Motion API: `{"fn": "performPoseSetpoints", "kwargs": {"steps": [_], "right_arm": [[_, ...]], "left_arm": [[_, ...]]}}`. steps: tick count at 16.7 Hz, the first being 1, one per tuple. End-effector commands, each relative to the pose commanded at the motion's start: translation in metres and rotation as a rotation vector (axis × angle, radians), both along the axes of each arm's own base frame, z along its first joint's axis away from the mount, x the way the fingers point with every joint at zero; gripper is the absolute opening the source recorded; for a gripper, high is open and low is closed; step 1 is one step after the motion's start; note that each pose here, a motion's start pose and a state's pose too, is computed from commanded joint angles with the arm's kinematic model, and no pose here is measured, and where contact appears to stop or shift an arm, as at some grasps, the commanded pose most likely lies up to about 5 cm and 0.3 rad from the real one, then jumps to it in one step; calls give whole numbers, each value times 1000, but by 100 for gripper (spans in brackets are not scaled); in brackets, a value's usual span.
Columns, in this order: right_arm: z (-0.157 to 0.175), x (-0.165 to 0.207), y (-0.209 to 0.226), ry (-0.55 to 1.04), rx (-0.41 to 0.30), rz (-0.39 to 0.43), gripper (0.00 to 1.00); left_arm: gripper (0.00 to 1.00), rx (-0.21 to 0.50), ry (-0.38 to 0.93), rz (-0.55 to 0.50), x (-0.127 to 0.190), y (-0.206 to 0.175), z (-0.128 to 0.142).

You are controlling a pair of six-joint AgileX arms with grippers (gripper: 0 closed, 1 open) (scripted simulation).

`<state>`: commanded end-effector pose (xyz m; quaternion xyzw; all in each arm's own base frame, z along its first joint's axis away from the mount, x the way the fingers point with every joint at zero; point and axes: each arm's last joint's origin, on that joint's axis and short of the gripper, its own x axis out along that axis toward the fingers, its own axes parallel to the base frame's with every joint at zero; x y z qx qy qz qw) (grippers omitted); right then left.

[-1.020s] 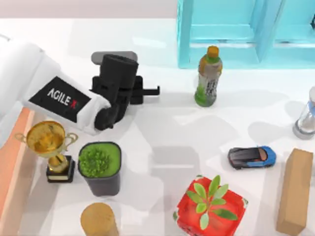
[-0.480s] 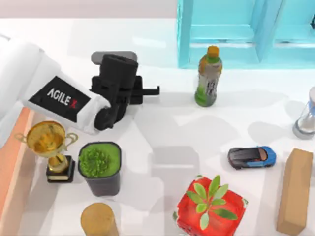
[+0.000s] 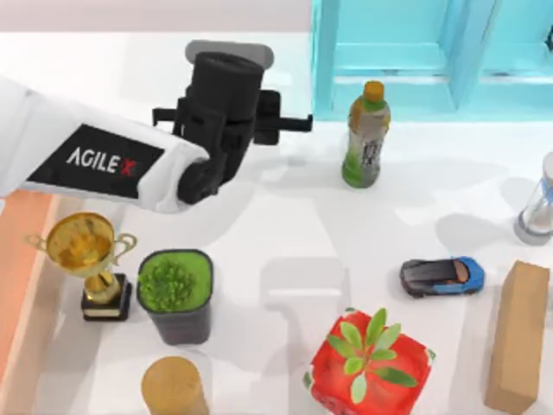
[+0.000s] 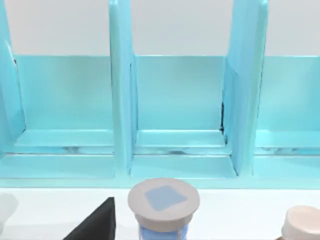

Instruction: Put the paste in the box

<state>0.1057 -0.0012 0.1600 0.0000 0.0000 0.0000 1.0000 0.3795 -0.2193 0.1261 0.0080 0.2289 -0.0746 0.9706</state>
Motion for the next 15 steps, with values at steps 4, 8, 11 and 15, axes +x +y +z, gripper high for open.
{"fn": "performPoseSetpoints", "kwargs": {"steps": [4,8,11,15], "right_arm": [[0,0,0,0,0,0,100],[0,0,0,0,0,0,100],[0,0,0,0,0,0,100],[0,0,0,0,0,0,100]], "left_arm": [[0,-5,51,-6,-5,3,22],[0,6,134,95,1,25,33],[0,12,137,122,4,30,37],[0,18,143,116,3,28,33]]}}
